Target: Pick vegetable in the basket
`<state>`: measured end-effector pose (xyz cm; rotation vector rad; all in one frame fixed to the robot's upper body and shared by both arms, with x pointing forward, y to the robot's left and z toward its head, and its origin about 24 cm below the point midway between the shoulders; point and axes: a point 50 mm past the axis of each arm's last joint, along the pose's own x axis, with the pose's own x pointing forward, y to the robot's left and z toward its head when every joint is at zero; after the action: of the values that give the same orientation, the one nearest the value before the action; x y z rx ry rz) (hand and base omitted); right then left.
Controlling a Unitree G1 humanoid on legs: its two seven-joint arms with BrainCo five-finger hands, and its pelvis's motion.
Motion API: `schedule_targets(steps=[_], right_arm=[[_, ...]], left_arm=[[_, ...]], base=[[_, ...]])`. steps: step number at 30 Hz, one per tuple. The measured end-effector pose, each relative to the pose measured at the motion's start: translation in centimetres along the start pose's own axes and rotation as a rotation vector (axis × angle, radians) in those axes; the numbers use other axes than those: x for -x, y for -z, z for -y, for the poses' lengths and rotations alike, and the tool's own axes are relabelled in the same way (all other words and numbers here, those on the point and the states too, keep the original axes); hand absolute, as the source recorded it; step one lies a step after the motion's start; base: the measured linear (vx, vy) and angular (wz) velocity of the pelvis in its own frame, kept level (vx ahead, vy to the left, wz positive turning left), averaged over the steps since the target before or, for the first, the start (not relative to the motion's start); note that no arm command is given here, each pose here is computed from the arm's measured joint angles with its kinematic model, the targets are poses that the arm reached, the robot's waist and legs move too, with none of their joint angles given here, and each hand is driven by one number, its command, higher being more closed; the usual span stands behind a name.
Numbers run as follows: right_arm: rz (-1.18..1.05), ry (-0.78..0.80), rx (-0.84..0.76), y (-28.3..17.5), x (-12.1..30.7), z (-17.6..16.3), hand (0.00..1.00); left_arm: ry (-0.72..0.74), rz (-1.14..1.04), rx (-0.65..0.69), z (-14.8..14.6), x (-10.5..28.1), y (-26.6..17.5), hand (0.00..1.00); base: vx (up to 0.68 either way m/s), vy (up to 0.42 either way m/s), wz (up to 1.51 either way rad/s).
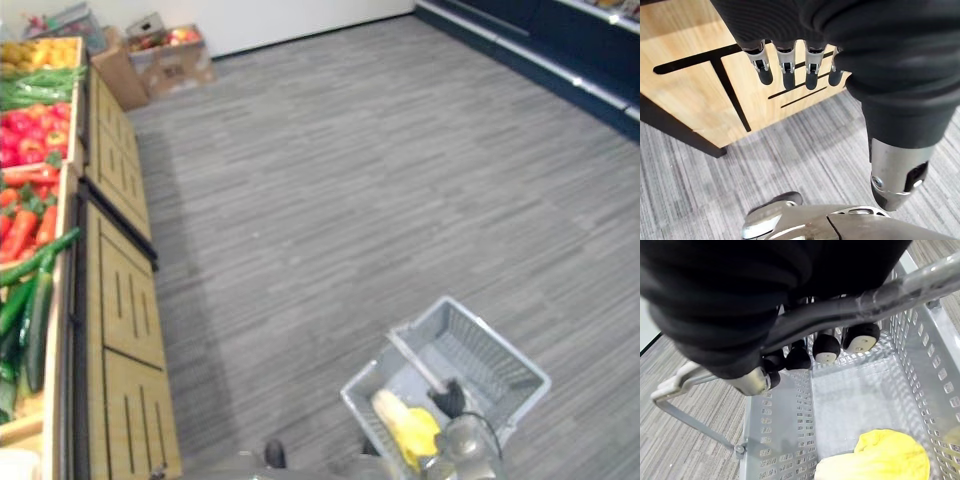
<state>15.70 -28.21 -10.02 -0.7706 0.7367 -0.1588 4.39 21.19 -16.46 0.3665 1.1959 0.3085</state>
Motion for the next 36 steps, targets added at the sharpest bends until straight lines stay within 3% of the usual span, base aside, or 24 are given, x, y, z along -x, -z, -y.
schedule_targets(steps=[10,16,22,24,36], right_arm=[[0.005,0.042,-0.029,0.3,0.0,0.8,1.00],[-0.026,0.019,-0.052,1.2,0.9,-0.4,1.00],[-0.076,0.084,-0.106,2.3,1.1,0.8,1.00],[-0.120,0.119,-0.129,3.3,1.5,1.3,1.00],[-0.173,0.164,-0.216,4.3,2.0,1.4,1.00]], left_arm=[[0.031,0.016,-0.099,0.1,0.0,0.2,0.00],[0.005,0.020,-0.132,-1.1,-0.4,0.1,0.00],[-0.029,0.098,-0.043,-1.0,-0.7,-3.0,0.00],[-0.007,0.131,-0.003,0.4,-0.6,-4.4,0.00],[-0.098,0.101,0.098,-1.0,-0.8,-4.2,0.00]], base=[[0.05,0.037,-0.13],[0.16,0.005,0.28],[0.38,-0.235,0.51],[0.37,-0.247,0.50],[0.36,-0.228,0.46]])
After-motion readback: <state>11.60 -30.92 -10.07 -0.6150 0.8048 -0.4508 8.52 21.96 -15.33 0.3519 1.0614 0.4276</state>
